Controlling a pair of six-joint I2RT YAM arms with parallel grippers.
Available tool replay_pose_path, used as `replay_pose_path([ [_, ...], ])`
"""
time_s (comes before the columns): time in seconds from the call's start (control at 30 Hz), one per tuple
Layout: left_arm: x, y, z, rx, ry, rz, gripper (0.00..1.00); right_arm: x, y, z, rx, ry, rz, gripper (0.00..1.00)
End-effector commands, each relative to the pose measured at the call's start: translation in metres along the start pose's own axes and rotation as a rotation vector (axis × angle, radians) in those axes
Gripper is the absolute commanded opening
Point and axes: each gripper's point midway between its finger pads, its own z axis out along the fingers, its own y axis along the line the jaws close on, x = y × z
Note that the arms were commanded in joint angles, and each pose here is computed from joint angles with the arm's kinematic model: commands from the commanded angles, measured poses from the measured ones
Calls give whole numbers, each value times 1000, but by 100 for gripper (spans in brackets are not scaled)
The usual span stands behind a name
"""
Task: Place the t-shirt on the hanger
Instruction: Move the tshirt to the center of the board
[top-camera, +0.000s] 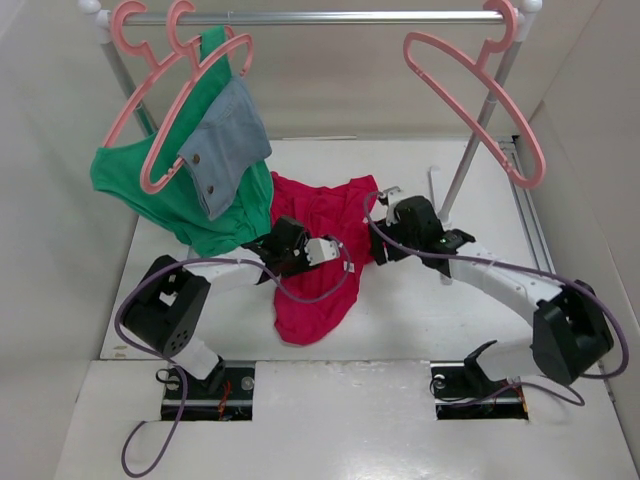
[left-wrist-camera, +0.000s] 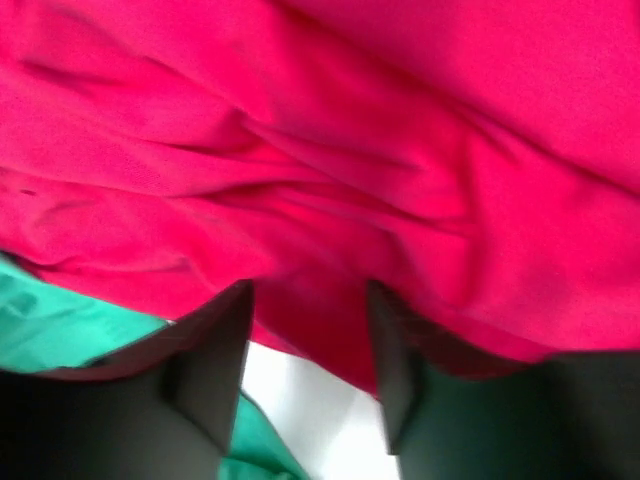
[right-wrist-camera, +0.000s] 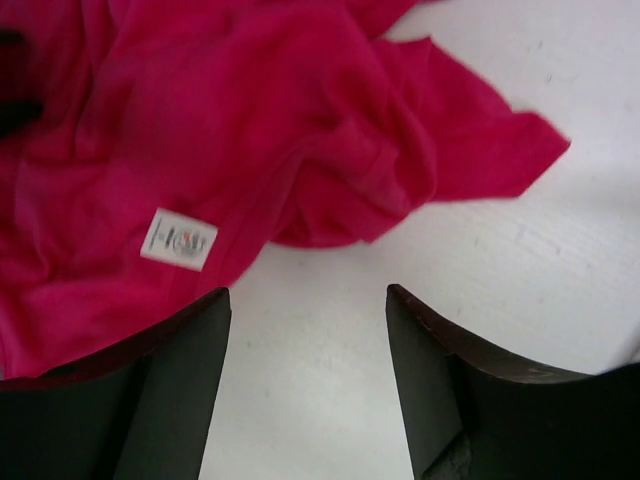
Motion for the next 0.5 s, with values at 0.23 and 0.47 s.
replay_pose_path([
  [0.23, 15, -39, -23, 97, 40, 6, 0, -49, 5, 49, -14, -69, 94, 56],
  [0.47, 25, -56, -27, 169, 62, -4, 0, -37, 5, 77, -49, -20, 144, 22],
])
